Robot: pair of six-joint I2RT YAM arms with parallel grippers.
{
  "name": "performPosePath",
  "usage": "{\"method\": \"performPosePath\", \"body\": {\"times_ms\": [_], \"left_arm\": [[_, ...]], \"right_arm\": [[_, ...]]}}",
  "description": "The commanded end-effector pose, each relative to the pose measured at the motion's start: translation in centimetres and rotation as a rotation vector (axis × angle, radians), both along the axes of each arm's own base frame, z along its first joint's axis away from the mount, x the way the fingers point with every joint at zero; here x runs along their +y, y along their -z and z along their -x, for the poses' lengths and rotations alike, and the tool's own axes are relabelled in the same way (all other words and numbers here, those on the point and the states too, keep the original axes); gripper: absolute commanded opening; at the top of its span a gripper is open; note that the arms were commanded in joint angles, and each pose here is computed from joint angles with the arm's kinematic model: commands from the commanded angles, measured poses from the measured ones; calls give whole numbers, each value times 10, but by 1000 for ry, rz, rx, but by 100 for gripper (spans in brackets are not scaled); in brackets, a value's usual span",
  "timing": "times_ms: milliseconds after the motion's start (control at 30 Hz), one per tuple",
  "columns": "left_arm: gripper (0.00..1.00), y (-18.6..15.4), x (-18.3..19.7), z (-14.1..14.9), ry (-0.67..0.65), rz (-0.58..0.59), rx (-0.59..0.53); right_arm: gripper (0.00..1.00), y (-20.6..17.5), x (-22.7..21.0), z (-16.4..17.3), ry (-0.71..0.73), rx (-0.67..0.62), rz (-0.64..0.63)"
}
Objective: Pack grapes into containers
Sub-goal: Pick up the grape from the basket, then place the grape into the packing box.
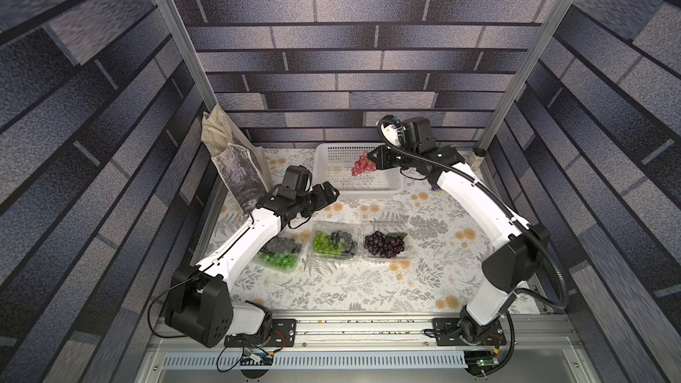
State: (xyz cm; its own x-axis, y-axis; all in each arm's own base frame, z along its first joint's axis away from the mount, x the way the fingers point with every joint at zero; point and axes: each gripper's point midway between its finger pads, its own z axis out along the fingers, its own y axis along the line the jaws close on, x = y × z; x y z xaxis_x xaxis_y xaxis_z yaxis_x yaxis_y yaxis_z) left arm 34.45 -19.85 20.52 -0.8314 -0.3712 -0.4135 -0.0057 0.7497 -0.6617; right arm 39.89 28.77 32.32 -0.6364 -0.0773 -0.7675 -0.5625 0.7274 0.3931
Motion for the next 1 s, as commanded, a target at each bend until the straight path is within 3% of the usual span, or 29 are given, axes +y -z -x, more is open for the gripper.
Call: {"method": "performPosePath", "body": {"times_ms": [0, 467, 667, 967], "left_arm": [[90, -10, -1, 9, -10, -16, -22], [91, -1, -36, 35, 35, -49, -45], [91, 11, -42, 41, 27, -43, -41], [91, 15, -47, 46, 39, -51, -40]], "right_arm": [[0, 3, -12, 27, -10, 10, 8], [0, 79, -29, 128, -102, 160, 73], [0, 117, -28, 150, -112, 223, 68], [0, 136, -23, 167, -129, 265, 52]]}}
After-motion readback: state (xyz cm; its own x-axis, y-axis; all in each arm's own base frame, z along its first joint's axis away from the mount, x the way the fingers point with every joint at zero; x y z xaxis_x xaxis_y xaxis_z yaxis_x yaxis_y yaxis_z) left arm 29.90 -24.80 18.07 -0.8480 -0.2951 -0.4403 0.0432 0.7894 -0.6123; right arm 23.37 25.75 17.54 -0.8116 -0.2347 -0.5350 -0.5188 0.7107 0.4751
